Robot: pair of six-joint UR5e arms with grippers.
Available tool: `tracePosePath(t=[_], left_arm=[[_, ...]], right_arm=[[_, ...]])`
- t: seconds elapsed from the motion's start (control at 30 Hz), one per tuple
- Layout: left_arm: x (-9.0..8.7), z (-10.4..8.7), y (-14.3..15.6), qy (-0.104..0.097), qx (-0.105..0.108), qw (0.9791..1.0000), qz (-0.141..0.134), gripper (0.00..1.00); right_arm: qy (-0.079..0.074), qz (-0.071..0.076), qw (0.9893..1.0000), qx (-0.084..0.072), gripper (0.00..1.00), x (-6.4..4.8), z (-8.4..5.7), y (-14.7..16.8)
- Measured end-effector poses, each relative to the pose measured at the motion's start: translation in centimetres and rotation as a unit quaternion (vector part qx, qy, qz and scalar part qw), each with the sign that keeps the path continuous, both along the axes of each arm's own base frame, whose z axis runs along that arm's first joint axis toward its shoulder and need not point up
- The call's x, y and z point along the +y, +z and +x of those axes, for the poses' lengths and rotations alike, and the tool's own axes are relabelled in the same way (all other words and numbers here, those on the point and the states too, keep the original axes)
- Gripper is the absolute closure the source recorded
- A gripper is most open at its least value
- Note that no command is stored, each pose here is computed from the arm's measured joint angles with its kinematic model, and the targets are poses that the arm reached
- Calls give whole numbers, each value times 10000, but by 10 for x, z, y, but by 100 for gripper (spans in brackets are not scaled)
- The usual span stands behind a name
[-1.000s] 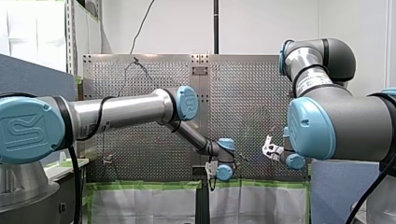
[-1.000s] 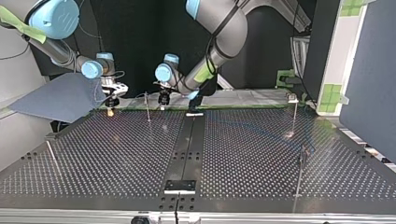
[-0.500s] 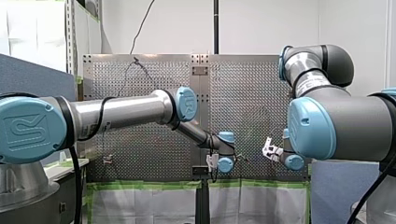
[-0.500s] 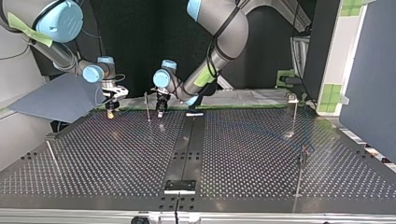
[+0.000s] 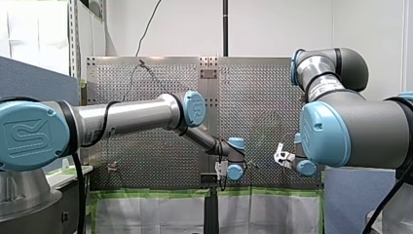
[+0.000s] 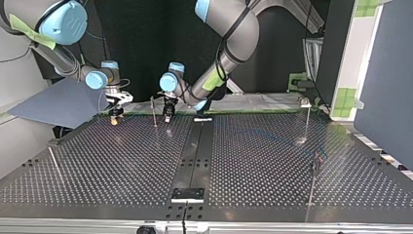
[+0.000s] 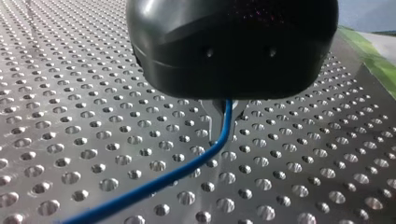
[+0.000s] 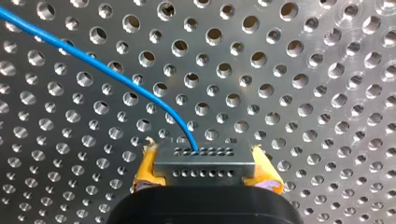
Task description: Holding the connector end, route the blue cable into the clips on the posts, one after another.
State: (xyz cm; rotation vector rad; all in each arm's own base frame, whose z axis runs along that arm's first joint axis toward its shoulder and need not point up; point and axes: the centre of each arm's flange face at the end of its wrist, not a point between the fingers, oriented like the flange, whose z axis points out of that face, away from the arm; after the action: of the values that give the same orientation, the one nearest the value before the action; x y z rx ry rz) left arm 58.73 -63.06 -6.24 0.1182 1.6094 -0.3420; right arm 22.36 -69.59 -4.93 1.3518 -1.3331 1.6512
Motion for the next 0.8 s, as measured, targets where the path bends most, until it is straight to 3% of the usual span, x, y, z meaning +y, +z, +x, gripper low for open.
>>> tracePosePath(t=[0.8], left_arm=[[5,4,-1,83,-10,9999,127,100]], right_arm=[[116,-117,9999,-36,100,-9,5,8]])
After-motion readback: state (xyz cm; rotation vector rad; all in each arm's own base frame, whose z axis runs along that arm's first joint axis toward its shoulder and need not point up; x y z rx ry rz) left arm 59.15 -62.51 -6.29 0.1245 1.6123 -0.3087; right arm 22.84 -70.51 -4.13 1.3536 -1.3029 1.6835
